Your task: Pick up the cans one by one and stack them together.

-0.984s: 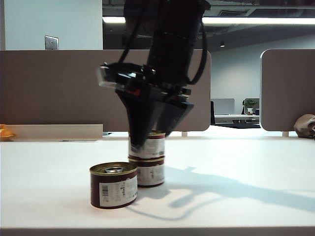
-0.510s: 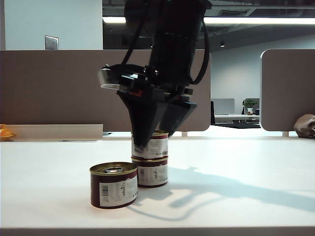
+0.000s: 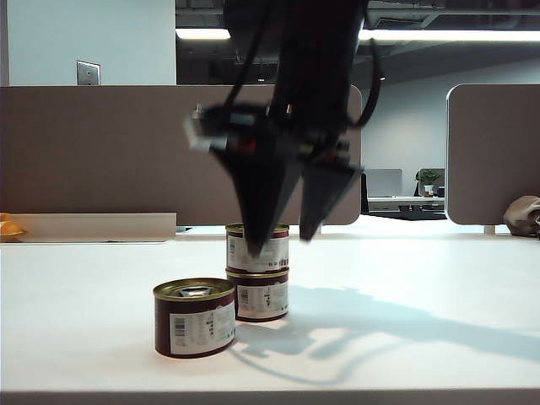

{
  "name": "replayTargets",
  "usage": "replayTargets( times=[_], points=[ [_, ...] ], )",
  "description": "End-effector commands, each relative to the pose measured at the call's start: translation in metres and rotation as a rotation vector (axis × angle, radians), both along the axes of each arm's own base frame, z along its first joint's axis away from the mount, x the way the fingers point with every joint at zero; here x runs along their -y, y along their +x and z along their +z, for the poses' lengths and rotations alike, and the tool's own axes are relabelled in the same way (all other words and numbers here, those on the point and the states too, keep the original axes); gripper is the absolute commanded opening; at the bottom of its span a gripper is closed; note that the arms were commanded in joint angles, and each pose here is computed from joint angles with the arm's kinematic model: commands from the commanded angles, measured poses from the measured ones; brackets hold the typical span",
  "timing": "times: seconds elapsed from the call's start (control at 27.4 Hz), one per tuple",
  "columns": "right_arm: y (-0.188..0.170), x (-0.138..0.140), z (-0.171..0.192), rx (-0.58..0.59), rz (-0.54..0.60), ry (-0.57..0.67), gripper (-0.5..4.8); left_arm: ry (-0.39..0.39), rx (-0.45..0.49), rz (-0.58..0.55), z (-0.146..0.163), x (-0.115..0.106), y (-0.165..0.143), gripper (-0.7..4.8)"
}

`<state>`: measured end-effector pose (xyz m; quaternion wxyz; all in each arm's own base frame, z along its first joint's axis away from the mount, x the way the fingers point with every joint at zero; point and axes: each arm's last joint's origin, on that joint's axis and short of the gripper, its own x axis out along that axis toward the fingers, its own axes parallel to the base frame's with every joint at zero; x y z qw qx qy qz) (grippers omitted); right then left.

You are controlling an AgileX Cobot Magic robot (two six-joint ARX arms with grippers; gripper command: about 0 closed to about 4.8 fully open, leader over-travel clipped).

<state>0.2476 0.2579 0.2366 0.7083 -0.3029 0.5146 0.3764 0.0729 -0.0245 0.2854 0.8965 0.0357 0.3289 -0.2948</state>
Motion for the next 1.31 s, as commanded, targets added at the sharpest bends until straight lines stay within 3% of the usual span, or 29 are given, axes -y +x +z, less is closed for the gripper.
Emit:
replayTargets(
  times=[0.04,0.07,0.11,0.15,0.47,0.73,0.8,0.98,1.31],
  points=[
    [-0.008,0.008,0.024,0.033,-0.025,0.044,3.54,-0.043,0.052,-0.011,0.006,0.002,0.005,-0.05],
    [-0.010,0.011,0.031,0.042,-0.030,0.057,2.73,-0.047,0.058,-0.009,0.006,0.002,0.006,-0.05],
    [-0.017,0.018,0.046,0.067,-0.034,0.086,0.57,-0.049,0.063,-0.008,0.007,0.003,0.010,-0.05],
    [-0.023,0.024,0.060,0.093,-0.037,0.119,-0.06,-0.047,0.049,-0.008,0.006,0.003,0.014,-0.05],
    [-0.066,0.067,0.124,0.189,-0.096,0.272,-0.06,-0.024,-0.063,-0.090,-0.005,0.020,0.045,-0.01],
    [-0.096,0.094,0.151,0.228,-0.101,0.342,-0.06,0.018,-0.142,-0.147,-0.019,0.038,0.069,-0.01],
    [-0.112,0.106,0.161,0.243,-0.110,0.387,-0.06,0.043,-0.176,-0.167,-0.028,0.048,0.081,0.37],
    [-0.131,0.119,0.171,0.250,-0.107,0.427,-0.06,0.077,-0.191,-0.193,-0.039,0.074,0.094,0.57],
    [-0.164,0.145,0.185,0.312,-0.155,0.485,-0.06,0.115,-0.234,-0.225,-0.063,0.113,0.105,0.60]
  ],
)
